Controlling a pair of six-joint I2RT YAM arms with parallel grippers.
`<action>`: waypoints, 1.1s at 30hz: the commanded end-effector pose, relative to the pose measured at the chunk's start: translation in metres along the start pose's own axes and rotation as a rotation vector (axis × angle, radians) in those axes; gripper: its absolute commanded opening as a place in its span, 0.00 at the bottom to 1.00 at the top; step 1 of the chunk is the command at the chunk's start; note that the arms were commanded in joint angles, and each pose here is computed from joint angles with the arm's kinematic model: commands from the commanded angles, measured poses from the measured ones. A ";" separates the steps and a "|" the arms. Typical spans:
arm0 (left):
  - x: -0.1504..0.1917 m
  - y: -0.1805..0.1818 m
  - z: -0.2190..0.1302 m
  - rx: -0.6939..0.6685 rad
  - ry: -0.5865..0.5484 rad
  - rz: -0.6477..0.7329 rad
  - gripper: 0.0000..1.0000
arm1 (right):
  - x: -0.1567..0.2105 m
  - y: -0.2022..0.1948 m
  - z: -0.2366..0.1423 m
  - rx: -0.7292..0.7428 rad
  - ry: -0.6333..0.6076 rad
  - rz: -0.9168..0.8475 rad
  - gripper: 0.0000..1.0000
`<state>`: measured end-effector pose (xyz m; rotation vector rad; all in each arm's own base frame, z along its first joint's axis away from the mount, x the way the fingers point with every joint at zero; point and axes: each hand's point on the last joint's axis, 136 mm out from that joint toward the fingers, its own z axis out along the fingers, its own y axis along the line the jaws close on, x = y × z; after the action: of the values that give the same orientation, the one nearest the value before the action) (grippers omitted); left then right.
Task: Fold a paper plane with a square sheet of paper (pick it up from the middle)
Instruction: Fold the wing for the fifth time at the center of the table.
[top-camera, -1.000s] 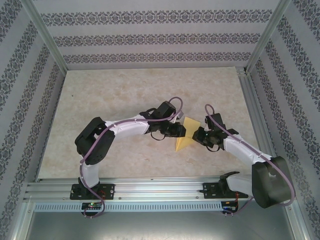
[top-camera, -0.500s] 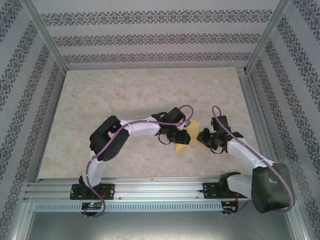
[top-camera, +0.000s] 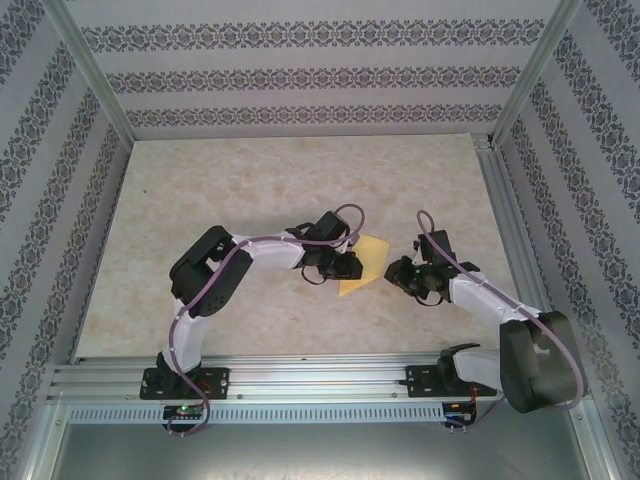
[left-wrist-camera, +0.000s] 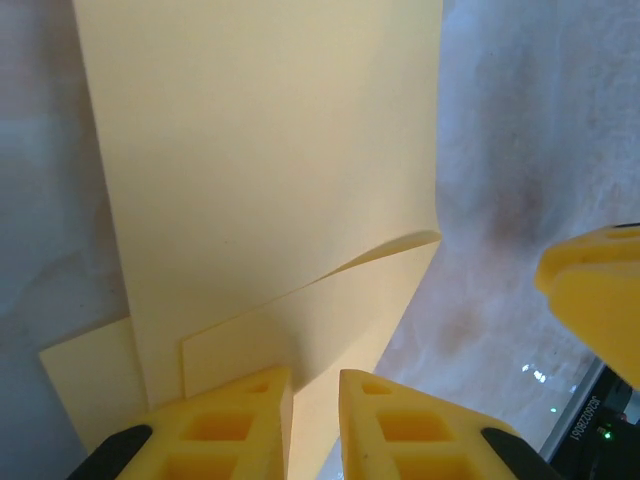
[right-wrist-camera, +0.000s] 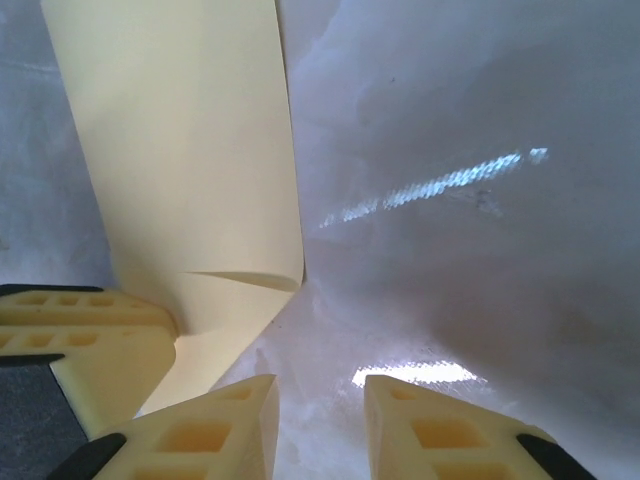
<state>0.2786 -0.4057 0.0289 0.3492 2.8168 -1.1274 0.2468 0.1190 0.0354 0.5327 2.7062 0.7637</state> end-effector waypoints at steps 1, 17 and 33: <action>-0.023 -0.023 -0.021 0.115 -0.100 -0.003 0.22 | 0.001 0.014 0.008 -0.027 0.017 -0.032 0.30; -0.037 0.019 -0.036 0.270 -0.226 -0.270 0.20 | -0.023 0.068 0.033 -0.220 -0.024 -0.028 0.45; -0.035 0.025 -0.043 0.294 -0.275 -0.367 0.20 | -0.038 0.092 0.066 -0.286 -0.014 -0.008 0.21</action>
<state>0.3083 -0.3686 0.0315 -0.2726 2.6051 -1.5100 0.3213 0.1954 0.0291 0.5094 2.5598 1.0717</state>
